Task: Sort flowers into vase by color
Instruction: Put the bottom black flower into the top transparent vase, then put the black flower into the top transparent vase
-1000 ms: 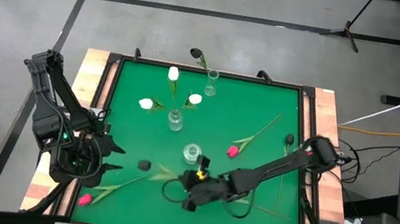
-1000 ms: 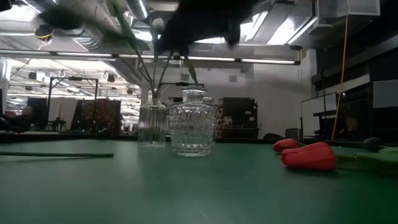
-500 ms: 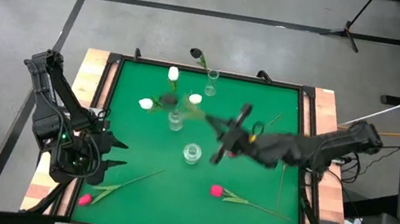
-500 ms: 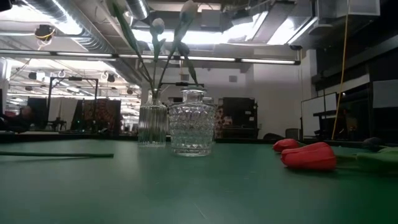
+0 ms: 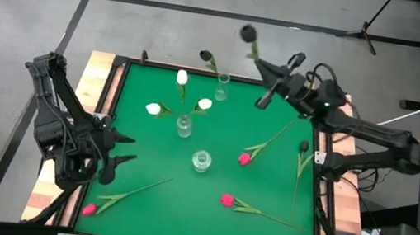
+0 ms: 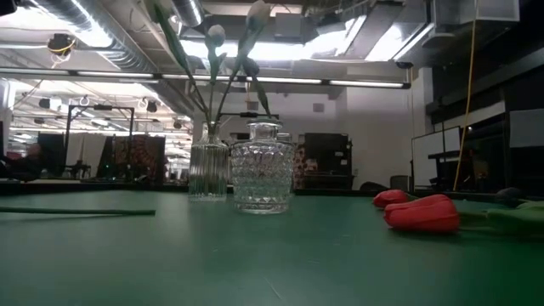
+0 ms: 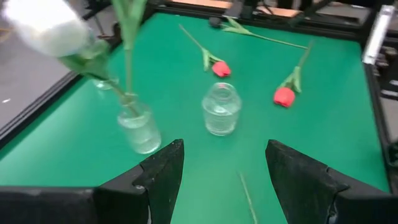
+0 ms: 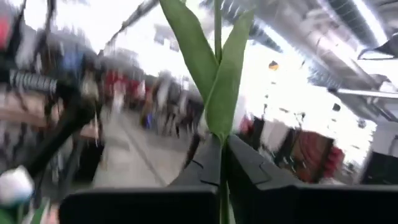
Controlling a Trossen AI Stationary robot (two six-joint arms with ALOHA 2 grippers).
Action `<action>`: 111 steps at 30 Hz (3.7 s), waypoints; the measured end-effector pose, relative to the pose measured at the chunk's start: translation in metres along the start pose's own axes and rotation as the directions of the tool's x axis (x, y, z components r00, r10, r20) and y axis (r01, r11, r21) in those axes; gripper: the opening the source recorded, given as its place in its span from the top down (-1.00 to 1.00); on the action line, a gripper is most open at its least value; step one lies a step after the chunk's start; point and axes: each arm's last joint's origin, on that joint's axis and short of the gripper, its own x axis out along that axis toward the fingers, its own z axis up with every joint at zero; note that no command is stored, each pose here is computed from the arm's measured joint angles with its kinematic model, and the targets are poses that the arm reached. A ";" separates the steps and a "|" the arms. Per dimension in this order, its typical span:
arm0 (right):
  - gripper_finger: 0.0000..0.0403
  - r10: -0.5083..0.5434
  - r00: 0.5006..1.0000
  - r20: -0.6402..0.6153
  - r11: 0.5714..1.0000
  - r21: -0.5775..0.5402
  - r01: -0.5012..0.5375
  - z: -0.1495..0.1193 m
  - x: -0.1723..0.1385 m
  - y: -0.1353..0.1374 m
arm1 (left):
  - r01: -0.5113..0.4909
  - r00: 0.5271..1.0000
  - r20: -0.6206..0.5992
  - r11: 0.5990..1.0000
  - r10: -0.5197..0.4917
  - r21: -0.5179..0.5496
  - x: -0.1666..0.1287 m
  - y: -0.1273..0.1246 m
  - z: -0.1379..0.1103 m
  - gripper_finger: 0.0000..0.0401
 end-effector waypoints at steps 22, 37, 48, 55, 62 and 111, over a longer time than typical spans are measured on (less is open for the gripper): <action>0.95 0.048 0.942 0.332 0.960 0.244 -0.135 -0.178 0.050 -0.022 | -0.186 0.979 0.056 0.967 0.198 -0.172 0.005 0.025 0.001 -0.12; 0.94 0.052 0.969 0.243 0.958 0.263 -0.117 -0.223 0.054 -0.027 | -0.269 0.959 0.044 0.950 0.279 -0.157 0.015 0.033 0.007 -0.12; 0.94 0.056 0.971 0.231 0.954 0.273 -0.120 -0.243 0.066 -0.026 | -0.291 0.952 0.041 0.942 0.302 -0.168 0.018 0.035 0.008 -0.11; 0.94 0.060 0.976 0.211 0.950 0.287 -0.120 -0.251 0.065 -0.023 | -0.291 0.952 0.041 0.942 0.302 -0.167 0.018 0.035 0.008 -0.11; 0.94 0.023 0.992 0.125 0.945 0.320 -0.063 -0.265 0.048 -0.017 | -0.301 0.950 0.039 0.942 0.310 -0.146 0.017 0.036 0.008 -0.11; 0.41 0.717 0.697 0.011 0.499 0.690 -0.524 -0.220 0.005 -0.103 | -0.302 0.950 0.038 0.942 0.310 -0.146 0.017 0.036 0.008 -0.12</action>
